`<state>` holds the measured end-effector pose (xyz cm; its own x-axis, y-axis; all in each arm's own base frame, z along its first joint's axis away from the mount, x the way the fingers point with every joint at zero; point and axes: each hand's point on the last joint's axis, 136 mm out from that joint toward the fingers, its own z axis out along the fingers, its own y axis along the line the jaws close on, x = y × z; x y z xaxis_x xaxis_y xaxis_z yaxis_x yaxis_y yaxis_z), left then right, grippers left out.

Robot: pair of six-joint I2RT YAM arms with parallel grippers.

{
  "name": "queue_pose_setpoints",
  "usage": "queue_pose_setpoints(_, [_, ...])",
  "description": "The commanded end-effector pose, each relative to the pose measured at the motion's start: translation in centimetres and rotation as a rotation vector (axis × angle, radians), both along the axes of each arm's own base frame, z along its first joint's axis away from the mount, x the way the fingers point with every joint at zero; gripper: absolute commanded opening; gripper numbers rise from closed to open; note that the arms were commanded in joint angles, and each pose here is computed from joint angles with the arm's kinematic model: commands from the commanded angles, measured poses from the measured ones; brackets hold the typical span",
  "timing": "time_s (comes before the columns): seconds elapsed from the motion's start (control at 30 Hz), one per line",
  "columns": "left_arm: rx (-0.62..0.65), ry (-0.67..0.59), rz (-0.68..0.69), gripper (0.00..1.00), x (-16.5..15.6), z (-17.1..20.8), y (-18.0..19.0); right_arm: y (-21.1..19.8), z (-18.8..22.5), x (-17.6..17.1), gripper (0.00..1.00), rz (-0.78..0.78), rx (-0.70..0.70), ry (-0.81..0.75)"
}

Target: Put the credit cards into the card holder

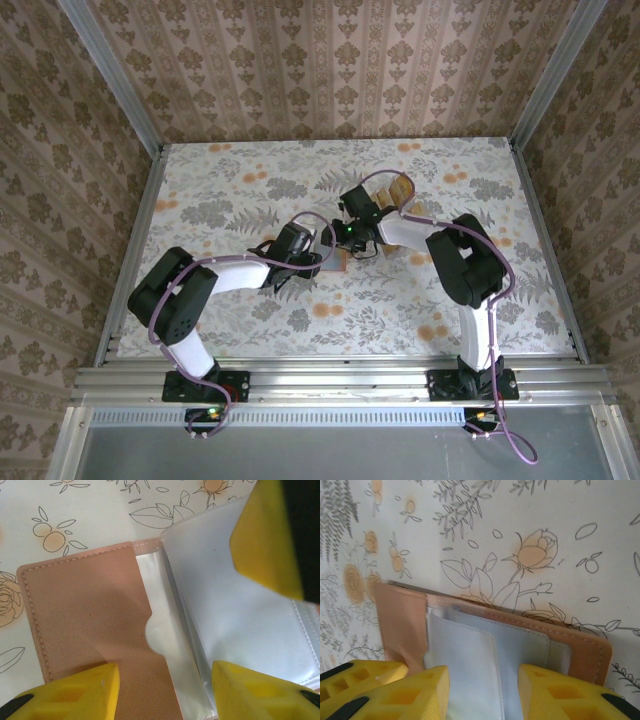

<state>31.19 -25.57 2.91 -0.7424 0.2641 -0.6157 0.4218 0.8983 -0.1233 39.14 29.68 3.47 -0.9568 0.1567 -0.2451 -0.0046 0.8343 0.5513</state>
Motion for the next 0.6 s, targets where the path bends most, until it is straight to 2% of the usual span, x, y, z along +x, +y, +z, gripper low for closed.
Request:
queue_pose_setpoints(0.0, [0.044, 0.029, 0.000, 0.53, -0.8, -1.3, 0.7, 0.9, -0.1, 0.1, 0.42, 0.005, 0.022, 0.019])
queue_pose_setpoints(0.3, [0.026, 0.008, 0.004, 0.54, -0.6, -0.1, 0.6, 1.3, 1.1, -0.1, 0.42, 0.018, 0.037, 0.007])
queue_pose_setpoints(0.57, [-0.032, -0.067, 0.025, 0.59, -0.2, 3.7, 1.0, 2.5, 3.0, -0.2, 0.41, 0.047, 0.040, -0.020])
